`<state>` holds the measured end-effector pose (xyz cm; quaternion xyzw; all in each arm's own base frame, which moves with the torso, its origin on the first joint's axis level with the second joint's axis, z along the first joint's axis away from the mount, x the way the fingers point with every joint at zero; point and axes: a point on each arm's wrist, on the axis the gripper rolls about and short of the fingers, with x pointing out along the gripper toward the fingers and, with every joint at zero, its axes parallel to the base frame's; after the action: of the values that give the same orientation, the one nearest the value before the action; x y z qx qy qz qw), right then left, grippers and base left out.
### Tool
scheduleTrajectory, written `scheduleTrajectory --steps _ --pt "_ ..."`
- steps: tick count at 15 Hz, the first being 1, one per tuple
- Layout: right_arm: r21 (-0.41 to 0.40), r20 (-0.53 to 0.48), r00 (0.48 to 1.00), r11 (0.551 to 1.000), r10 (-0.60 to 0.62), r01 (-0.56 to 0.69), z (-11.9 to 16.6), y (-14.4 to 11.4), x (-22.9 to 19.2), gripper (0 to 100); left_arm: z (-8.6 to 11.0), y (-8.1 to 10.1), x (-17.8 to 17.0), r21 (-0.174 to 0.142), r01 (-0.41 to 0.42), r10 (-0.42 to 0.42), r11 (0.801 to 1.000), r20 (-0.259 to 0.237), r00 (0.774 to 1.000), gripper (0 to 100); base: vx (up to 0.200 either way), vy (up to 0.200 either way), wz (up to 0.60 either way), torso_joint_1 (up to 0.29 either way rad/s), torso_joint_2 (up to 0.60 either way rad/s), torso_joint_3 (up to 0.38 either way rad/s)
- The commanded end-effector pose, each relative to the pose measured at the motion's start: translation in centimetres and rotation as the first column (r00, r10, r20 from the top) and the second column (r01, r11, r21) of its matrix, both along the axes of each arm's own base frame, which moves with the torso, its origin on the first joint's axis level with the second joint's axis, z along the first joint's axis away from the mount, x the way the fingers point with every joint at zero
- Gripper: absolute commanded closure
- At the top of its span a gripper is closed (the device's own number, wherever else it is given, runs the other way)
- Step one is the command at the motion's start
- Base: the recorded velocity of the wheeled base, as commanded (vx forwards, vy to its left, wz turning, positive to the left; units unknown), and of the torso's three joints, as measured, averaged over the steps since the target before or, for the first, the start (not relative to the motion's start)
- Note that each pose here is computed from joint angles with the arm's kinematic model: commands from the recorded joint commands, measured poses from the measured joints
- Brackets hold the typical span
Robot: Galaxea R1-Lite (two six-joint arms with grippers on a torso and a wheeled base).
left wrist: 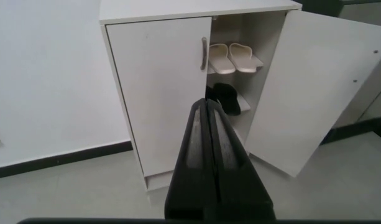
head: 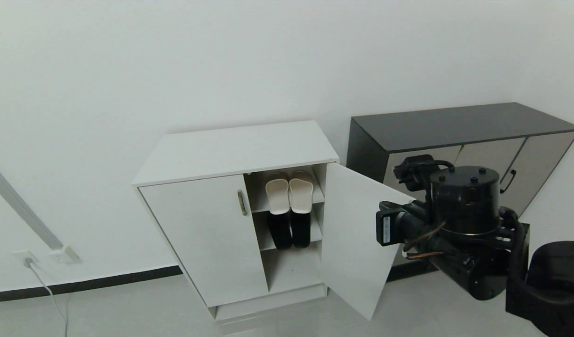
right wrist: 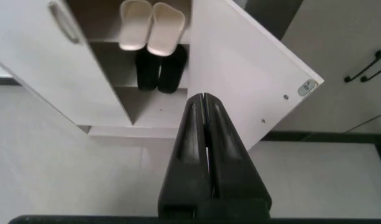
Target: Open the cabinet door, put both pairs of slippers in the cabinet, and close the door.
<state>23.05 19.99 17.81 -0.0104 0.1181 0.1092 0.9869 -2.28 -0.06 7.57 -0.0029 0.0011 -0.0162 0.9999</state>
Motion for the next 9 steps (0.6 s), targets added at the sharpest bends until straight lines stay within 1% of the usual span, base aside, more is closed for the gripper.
scheduleTrajectory --steps 1,2,3,4,6,9 --pt "0.011 -0.002 0.999 0.999 -0.047 0.047 -0.1 -1.0 2.3 100 0.0 0.0 0.0 0.000 0.000 0.000 1.000 0.001 1.000 100 0.000 0.000 0.00 0.000 0.00 0.000" --pt "0.011 -0.005 0.997 0.997 -0.072 0.072 -0.3 -1.4 3.2 100 0.0 0.0 0.0 0.000 0.000 0.000 1.000 -0.001 1.000 100 0.000 0.000 0.00 0.000 0.00 0.000" --pt "0.011 -0.014 0.994 0.994 -0.110 0.110 -0.7 -2.1 5.1 100 0.0 0.0 0.0 0.000 0.000 0.000 1.000 0.001 1.000 100 0.000 0.000 0.00 0.000 0.00 0.000" --pt "0.012 -0.020 0.994 0.994 -0.112 0.112 -0.9 -2.3 5.6 100 0.0 0.0 0.0 0.000 0.000 0.000 1.000 -0.001 1.000 100 0.000 0.000 0.00 0.000 0.00 0.000" --pt "0.004 -0.055 0.988 0.989 -0.147 0.147 -2.4 -3.7 8.2 100 0.0 0.0 0.0 -0.002 0.000 0.000 1.000 -0.001 1.000 100 0.000 0.000 0.00 0.000 0.00 0.000" --pt "0.003 -0.068 0.979 0.981 -0.194 0.194 -3.5 -4.9 10.6 100 0.0 0.0 0.0 -0.007 -0.002 0.002 1.000 0.000 1.000 100 0.000 0.000 0.00 0.000 0.00 0.000"
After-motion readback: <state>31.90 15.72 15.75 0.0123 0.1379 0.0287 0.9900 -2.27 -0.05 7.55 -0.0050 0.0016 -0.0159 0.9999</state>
